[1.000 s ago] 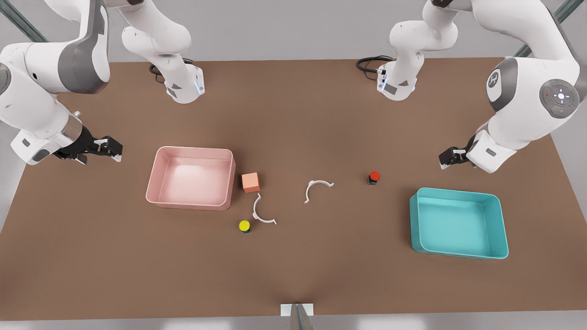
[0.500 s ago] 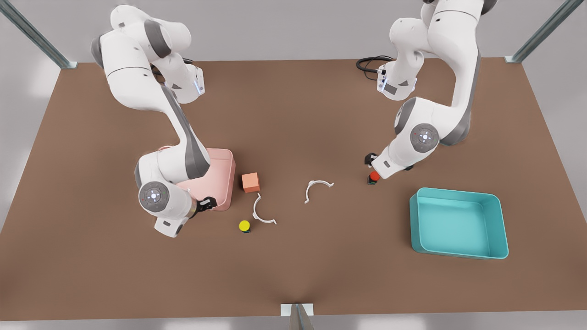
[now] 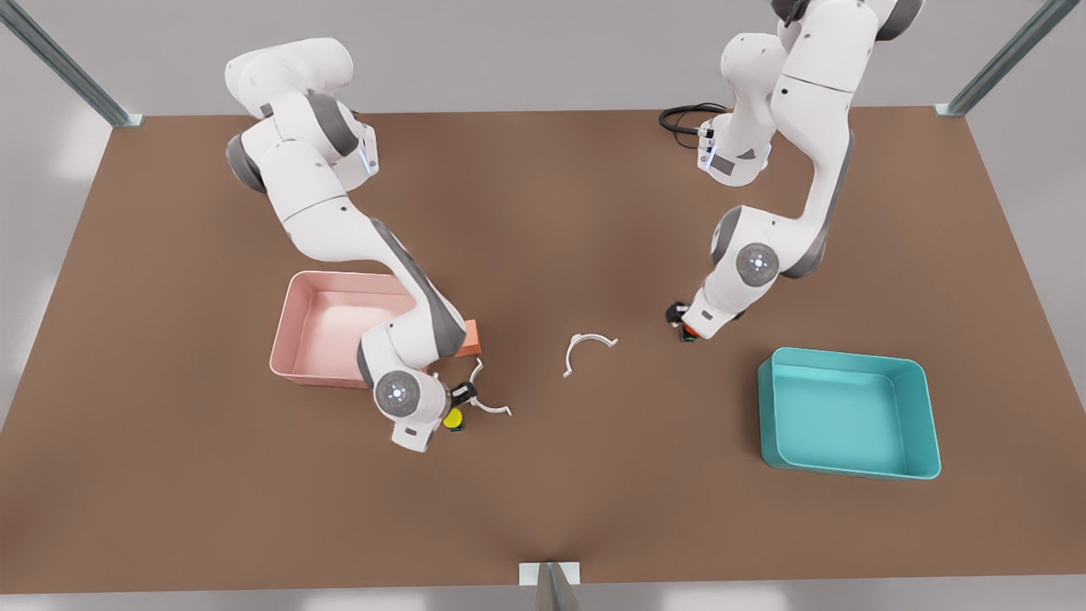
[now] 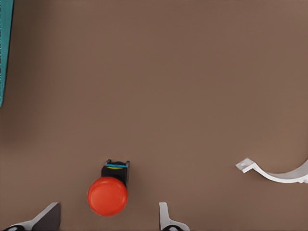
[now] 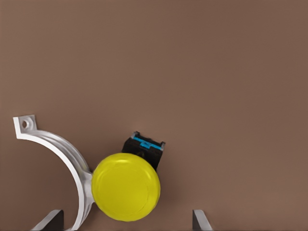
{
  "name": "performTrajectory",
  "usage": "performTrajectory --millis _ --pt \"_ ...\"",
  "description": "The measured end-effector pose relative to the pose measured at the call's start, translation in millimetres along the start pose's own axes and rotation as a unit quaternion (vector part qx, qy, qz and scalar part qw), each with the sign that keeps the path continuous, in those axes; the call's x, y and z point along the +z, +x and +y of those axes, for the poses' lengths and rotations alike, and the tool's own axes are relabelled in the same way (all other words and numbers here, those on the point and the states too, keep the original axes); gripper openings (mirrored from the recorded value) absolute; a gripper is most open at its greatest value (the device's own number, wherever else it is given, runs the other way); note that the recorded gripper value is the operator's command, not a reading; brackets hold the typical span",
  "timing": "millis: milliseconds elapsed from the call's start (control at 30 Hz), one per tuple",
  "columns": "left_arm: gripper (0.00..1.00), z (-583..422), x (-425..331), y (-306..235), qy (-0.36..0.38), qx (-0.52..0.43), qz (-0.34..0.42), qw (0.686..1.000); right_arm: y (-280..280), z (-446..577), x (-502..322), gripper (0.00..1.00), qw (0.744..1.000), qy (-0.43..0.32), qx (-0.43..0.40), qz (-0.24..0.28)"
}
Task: Place the red button in the blue storage box with the left arm, and place the yellow button in the pink storage box with the right arm
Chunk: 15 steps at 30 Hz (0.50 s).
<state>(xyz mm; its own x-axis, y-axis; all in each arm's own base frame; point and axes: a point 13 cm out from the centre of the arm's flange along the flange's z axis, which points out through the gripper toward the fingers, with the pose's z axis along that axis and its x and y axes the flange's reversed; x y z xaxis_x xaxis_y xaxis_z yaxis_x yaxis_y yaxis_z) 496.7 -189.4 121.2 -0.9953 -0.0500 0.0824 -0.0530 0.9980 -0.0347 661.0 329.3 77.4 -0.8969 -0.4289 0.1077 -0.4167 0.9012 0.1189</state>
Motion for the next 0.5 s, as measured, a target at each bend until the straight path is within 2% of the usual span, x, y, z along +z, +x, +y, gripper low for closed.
performTrajectory --millis 233,367,400,433,467,500 --pt "1.00 1.0 40.0 -3.0 0.000 -0.022 0.001 1.000 -10.8 8.0 12.8 1.00 1.000 0.009 -0.005 -0.020" --pt "1.00 1.3 59.5 -3.5 0.000 -0.031 0.002 1.000 -2.6 9.1 22.4 0.99 1.000 0.012 -0.004 -0.012" --pt "0.95 1.4 62.0 -4.4 0.001 -0.033 0.000 0.999 -1.5 8.3 24.2 0.92 1.000 0.013 -0.003 -0.011" --pt "0.90 1.0 63.1 -5.2 0.002 -0.035 -0.002 0.999 0.0 8.1 26.2 0.90 1.000 0.013 -0.002 -0.010" --pt "0.90 1.3 64.3 -4.7 0.002 -0.037 -0.003 0.999 1.9 8.6 28.5 0.87 1.000 0.013 -0.002 -0.007" --pt "0.84 1.9 65.2 -3.8 0.002 -0.038 -0.004 0.999 3.7 9.4 30.7 0.87 1.000 0.013 -0.001 -0.005"
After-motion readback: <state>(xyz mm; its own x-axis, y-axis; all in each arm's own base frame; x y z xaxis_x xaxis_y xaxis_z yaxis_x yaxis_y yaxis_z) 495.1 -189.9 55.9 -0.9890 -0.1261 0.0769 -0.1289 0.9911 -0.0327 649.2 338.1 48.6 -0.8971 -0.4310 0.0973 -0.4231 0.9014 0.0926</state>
